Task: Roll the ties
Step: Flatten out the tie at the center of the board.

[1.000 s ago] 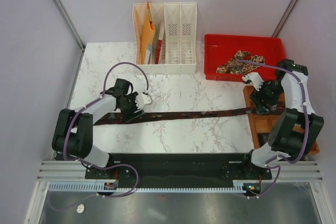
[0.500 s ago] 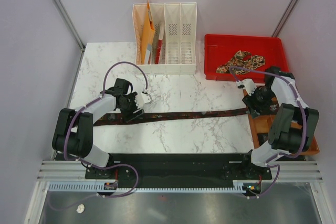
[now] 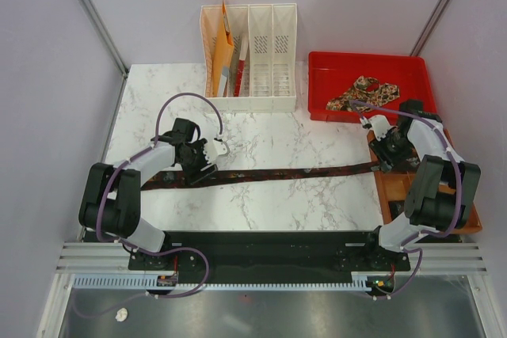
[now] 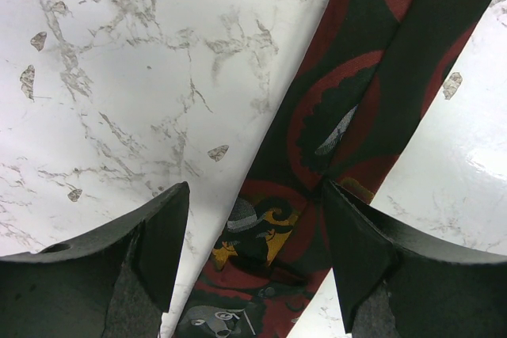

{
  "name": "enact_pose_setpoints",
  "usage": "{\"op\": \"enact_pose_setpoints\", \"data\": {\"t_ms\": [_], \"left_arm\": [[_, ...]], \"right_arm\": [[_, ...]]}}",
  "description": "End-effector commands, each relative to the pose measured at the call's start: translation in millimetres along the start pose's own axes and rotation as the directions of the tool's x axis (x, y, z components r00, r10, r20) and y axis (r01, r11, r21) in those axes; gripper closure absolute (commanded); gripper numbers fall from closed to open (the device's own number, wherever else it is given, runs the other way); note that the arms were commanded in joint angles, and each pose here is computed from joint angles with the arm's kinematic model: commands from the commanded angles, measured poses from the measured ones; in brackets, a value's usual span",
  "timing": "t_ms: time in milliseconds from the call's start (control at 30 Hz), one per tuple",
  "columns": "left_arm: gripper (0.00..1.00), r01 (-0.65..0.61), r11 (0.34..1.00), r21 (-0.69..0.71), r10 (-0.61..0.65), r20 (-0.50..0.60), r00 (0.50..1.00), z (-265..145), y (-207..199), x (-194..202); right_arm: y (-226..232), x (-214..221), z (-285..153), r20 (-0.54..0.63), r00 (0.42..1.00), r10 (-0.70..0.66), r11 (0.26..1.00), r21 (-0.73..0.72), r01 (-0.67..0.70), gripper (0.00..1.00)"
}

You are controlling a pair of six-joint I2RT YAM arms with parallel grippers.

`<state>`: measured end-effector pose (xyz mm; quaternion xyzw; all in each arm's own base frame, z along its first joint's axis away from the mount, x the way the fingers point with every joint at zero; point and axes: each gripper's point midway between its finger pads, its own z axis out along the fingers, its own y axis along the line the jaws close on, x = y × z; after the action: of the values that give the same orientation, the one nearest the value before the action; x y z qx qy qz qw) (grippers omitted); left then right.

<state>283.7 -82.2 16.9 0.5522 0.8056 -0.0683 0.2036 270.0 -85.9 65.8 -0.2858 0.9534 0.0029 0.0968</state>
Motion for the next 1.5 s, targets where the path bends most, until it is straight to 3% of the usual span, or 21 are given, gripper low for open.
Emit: {"op": "enact_pose_setpoints", "data": {"t_ms": [0,200,433,600,733,967,1200,1467], "left_arm": [[0.25,0.064,0.993,0.099,-0.058,-0.056,0.997,12,-26,17],[0.25,0.065,0.993,0.094,-0.06,-0.055,0.997,11,-25,17],[0.25,0.07,0.993,0.097,-0.064,-0.061,0.996,12,-25,18],[0.25,0.077,0.993,0.094,-0.071,-0.063,0.995,12,-24,17],[0.23,0.083,0.993,0.085,-0.079,-0.051,0.996,9,-24,14],[0.05,0.09,0.994,0.062,-0.093,0.045,0.995,-11,-20,-6],[0.02,0.126,0.991,0.043,-0.132,0.193,0.972,-48,-6,-33],[0.01,0.268,0.96,0.078,-0.278,0.375,0.884,-92,11,-56]], "right_arm": [[-13,-12,-1,0.031,0.998,0.054,0.997,0.045,-0.055,0.54],[-26,-9,1,0.009,0.999,0.032,0.994,0.108,-0.033,0.7],[-42,-7,-4,0.012,1.0,0.025,0.977,0.21,-0.027,1.0],[-44,-12,-17,0.059,0.998,0.035,0.974,0.222,-0.047,1.0],[-38,-35,-56,0.188,0.981,0.056,0.981,0.171,-0.089,1.0],[-10,-71,-115,0.389,0.914,0.113,0.988,0.052,-0.144,1.0],[53,-104,-142,0.491,0.851,0.183,0.979,-0.171,-0.112,1.0],[166,-165,-133,0.535,0.825,0.179,0.926,-0.376,0.043,1.0]]}}
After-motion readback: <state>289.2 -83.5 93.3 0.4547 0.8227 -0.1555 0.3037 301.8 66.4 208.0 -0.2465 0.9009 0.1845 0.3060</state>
